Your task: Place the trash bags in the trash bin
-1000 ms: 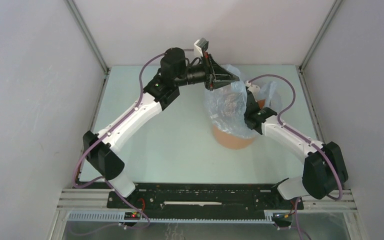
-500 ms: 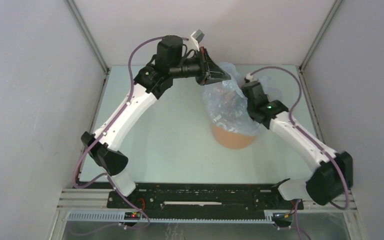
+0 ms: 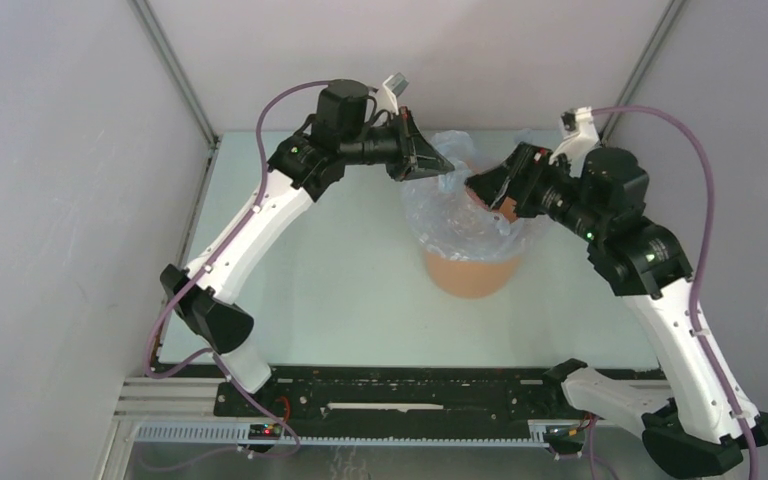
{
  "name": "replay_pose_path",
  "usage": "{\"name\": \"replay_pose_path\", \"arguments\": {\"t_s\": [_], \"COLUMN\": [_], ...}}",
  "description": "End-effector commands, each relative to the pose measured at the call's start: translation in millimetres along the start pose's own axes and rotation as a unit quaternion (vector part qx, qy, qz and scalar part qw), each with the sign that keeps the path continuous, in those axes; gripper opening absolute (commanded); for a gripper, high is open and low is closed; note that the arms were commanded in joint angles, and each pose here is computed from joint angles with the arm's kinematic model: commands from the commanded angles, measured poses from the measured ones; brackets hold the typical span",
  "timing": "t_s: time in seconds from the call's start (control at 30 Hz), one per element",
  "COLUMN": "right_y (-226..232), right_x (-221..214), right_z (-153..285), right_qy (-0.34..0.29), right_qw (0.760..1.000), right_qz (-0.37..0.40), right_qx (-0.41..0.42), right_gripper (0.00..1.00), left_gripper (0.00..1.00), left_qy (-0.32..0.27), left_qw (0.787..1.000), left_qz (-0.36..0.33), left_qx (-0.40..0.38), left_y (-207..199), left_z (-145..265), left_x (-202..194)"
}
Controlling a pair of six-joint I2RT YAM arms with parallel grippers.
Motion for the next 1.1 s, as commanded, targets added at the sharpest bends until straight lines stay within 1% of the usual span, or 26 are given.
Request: {"name": "replay_pose_path", "arguments": {"t_s": [0.0,0.13,0.2,0.27,0.37,0.47,0.6,0.7,0.8,0.87,1.0,1.07], "right_y": [12.7,24.9,18.3,-1.0,-21.7,-36.5,-43.8,-52.3,-58.6,-66.1,-78.9,-79.8], "right_x": [33.2,61.2,70.4,76.6,84.5,85.0,85.0,76.9,67.7,61.7,51.1,52.2], "right_z": [24.5,58.0,73.0,80.6,77.0,53.6,15.2,-14.9,-39.2,-47.3,-51.3,-53.6], "right_qy": [-0.039,-0.072,-0.098,-0.129,-0.149,-0.136,-0.113,-0.082,-0.051,-0.029,0.004,0.000], "right_qw": [0.999,0.996,0.990,0.979,0.965,0.958,0.960,0.961,0.958,0.950,0.922,0.914], "right_qz": [0.006,0.041,0.056,0.067,0.077,0.089,0.094,0.102,0.131,0.153,0.211,0.233], "right_qx": [-0.025,-0.042,-0.080,-0.140,-0.203,-0.236,-0.237,-0.245,-0.251,-0.272,-0.324,-0.331], "right_gripper": [0.89,0.90,0.94,0.97,0.98,0.99,0.99,1.00,0.99,0.97,0.90,0.80], "left_gripper": [0.00,0.00,0.00,0.00,0.00,0.00,0.00,0.00,0.00,0.00,0.00,0.00], "left_qy": [-0.019,-0.018,-0.018,-0.018,-0.016,-0.014,-0.013,-0.010,-0.010,-0.009,-0.008,-0.006], "left_qw": [0.998,0.998,0.998,0.998,0.998,0.998,0.998,0.998,0.998,0.998,0.998,0.998], "left_qz": [-0.036,-0.033,-0.032,-0.032,-0.031,-0.028,-0.027,-0.024,-0.024,-0.024,-0.023,-0.023], "left_qx": [-0.038,-0.045,-0.048,-0.050,-0.051,-0.053,-0.055,-0.053,-0.055,-0.056,-0.056,-0.056], "left_y": [-26.6,-30.2,-31.4,-32.6,-32.6,-33.8,-34.5,-32.5,-33.8,-34.1,-33.6,-32.8], "left_z": [12.1,11.9,12.1,12.5,12.8,12.7,13.5,12.5,13.5,13.7,13.6,13.1], "left_x": [5.2,4.6,4.7,4.6,4.1,3.4,2.9,1.8,1.4,0.9,0.8,0.6]}}
Point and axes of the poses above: each gripper's point midway between its finger pads, its own z axis back along the fingers, its own y axis along the line the jaws close on, x = y × z, the point moved 4 cm from there along z, back along the fingers, and after that the axes turned 4 degrees about -z, right-handed, at the moved point
